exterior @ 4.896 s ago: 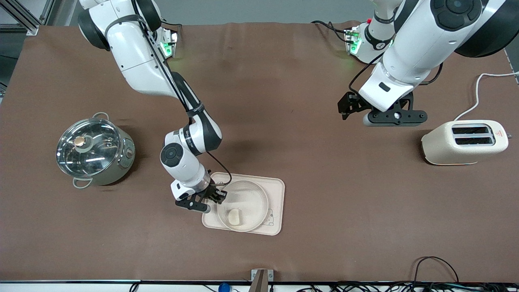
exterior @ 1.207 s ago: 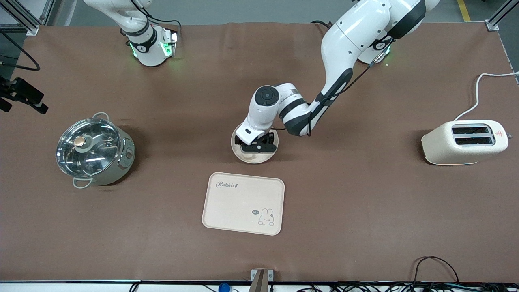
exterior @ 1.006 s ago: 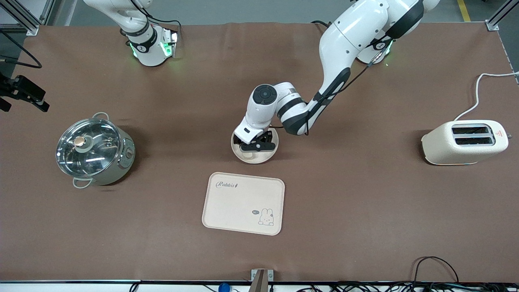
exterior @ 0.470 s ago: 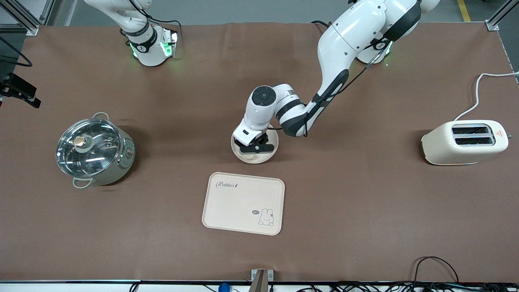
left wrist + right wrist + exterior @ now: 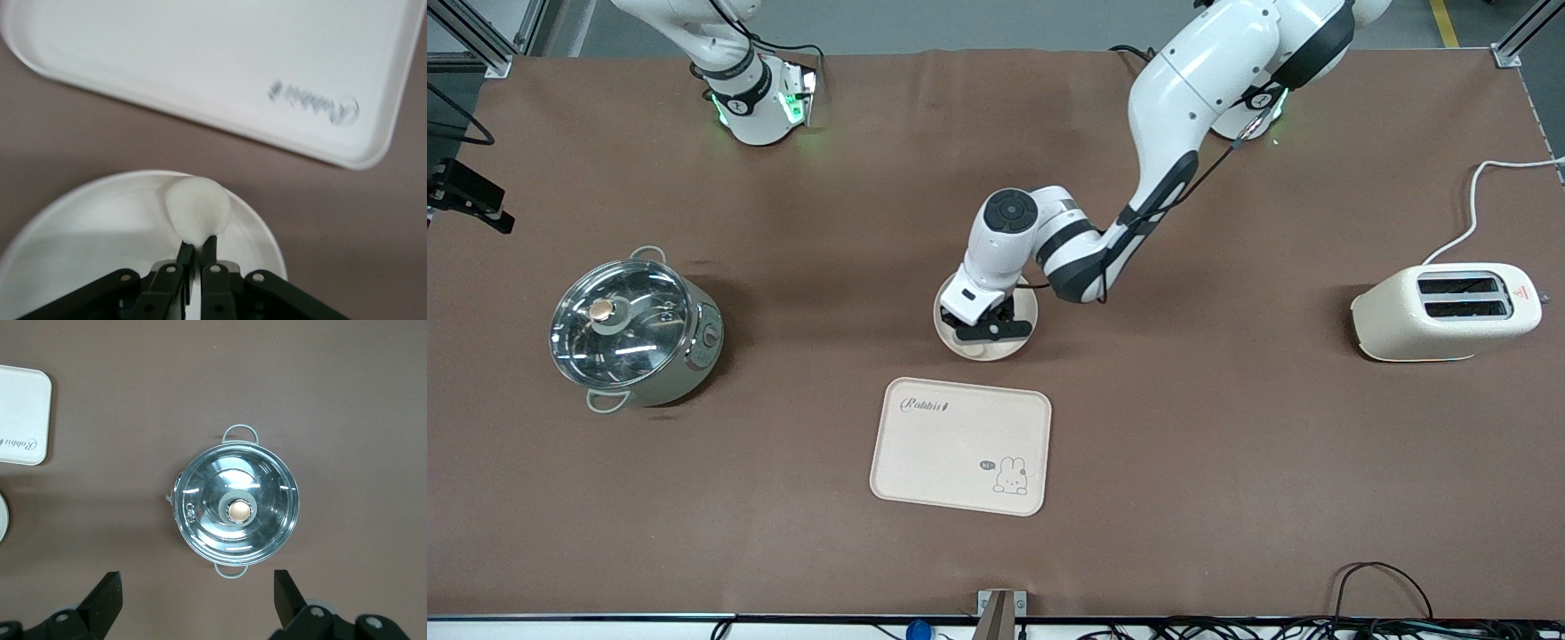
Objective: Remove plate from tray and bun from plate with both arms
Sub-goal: 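Grasp the pale bun with the left gripper and lift it off the plate, then set the bun on the table with the left gripper while the right gripper retracts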
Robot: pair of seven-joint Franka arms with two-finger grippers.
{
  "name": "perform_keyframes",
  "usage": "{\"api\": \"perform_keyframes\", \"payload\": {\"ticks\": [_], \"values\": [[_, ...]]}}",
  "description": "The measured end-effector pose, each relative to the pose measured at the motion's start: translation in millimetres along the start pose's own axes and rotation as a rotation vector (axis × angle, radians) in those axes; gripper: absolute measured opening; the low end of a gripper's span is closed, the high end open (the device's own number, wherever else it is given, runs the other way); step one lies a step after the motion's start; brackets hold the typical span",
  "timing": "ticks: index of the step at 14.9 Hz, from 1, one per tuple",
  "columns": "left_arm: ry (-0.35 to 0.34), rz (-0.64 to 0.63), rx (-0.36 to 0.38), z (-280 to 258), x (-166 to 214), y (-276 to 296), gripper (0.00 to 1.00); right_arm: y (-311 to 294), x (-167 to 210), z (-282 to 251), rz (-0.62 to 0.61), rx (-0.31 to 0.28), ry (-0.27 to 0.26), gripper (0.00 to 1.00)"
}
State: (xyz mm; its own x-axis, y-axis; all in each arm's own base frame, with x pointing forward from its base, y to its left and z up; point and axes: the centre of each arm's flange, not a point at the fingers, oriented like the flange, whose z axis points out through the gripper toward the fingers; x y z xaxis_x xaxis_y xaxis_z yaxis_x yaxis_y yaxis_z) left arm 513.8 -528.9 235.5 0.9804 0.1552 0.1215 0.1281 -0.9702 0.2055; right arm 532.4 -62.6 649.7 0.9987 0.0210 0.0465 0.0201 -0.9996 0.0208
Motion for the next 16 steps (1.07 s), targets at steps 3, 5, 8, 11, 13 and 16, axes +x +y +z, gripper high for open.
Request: {"api": "perform_keyframes", "payload": {"ticks": [3, 5, 8, 11, 13, 16], "values": [[-0.009, 0.083, 0.063, -57.7, 80.2, -54.9, 0.07, -1.1, 0.1, -0.5, -0.002, 0.000, 0.000, 1.00], [-0.041, 0.134, 0.081, -81.4, 134.5, -115.8, 0.07, -2.1, 0.1, -0.7, -0.004, 0.000, 0.000, 1.00], [-0.095, 0.191, 0.099, -79.1, 192.9, -229.8, 0.07, -3.6, 0.1, -0.7, -0.008, 0.000, -0.002, 1.00], [-0.130, 0.202, 0.102, -66.5, 214.5, -311.0, 0.07, -4.4, 0.1, -0.7, -0.010, 0.001, -0.003, 1.00], [-0.117, 0.185, 0.080, -51.2, 211.3, -333.9, 0.07, -4.4, -0.2, -0.4, -0.011, 0.001, -0.006, 1.00], [-0.123, 0.199, 0.054, -28.6, 202.6, -347.3, 0.31, -4.1, -0.4, -0.3, -0.010, 0.001, -0.007, 1.00]]}}
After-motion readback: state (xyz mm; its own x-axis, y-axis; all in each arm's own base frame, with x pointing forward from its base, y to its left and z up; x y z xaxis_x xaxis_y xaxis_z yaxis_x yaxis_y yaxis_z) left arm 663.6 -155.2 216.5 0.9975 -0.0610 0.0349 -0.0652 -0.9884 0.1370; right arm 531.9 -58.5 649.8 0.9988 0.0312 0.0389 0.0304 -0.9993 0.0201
